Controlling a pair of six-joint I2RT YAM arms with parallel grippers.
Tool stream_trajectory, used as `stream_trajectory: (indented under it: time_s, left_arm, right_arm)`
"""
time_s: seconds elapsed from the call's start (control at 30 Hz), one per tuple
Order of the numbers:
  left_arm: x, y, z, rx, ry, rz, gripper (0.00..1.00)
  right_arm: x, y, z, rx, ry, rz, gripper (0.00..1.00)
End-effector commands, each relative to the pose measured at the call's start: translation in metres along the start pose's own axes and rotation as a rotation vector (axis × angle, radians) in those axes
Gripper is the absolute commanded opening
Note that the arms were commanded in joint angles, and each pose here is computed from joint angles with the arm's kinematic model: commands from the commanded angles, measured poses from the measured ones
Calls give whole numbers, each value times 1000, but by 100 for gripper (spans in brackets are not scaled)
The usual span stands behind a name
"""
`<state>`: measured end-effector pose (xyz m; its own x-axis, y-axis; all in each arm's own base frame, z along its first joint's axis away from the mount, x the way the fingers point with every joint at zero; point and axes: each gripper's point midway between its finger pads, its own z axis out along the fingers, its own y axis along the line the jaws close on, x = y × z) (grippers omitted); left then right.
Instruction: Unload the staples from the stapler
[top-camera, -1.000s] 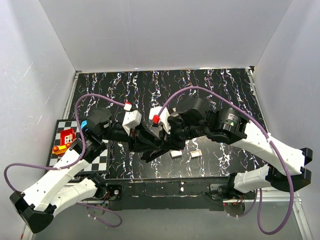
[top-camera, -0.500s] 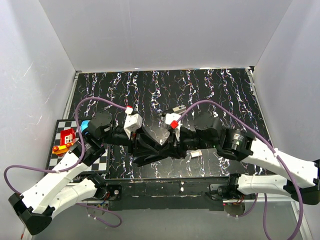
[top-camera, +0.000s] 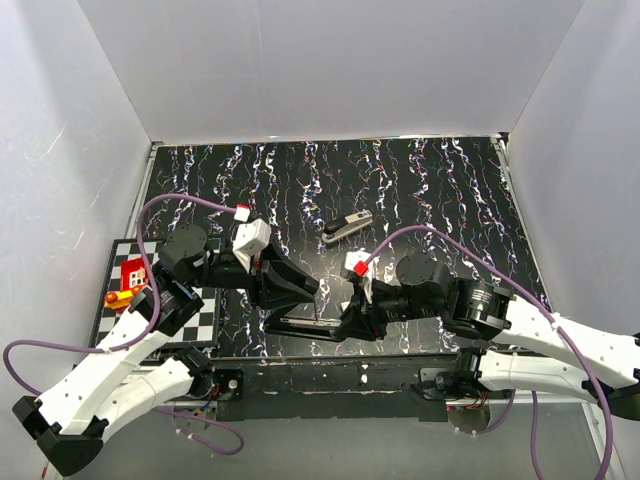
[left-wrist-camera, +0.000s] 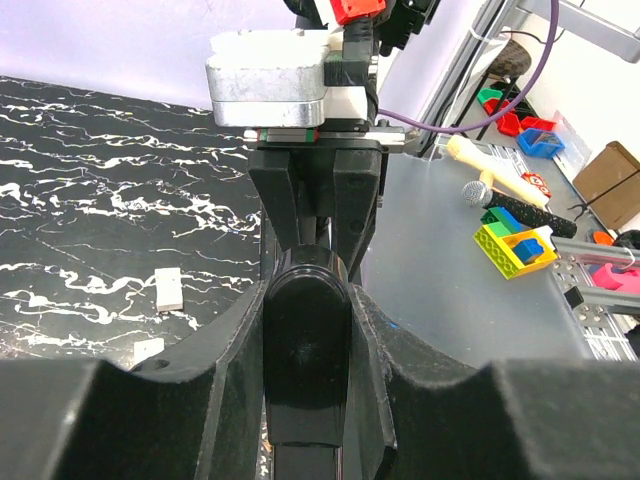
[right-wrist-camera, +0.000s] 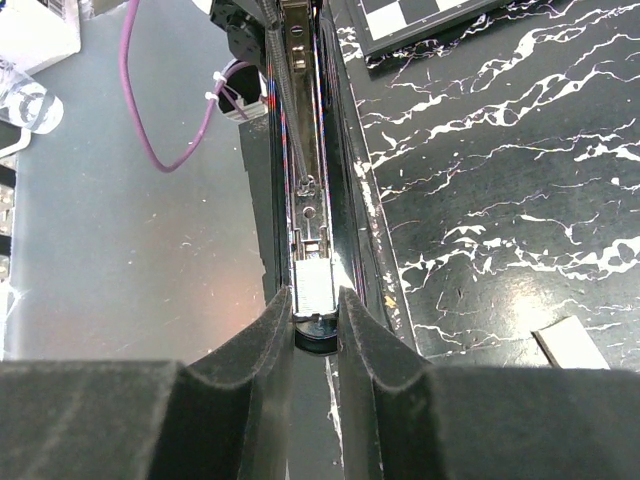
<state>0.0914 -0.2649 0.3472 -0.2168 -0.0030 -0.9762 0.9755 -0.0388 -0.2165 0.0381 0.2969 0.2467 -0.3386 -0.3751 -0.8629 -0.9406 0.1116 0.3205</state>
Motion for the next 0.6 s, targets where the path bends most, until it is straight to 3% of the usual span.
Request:
stream_trajectory:
  time_s: [0.0,0.57]
  left_arm:
    - [-50,-6,0,1,-125,148,0]
    - [-11,24,12,-35,-48,94,0]
  right_arm:
    - [-4,-2,-4,36,-3,37,1]
    - [-88,-18,-27,212,-61,-149,1]
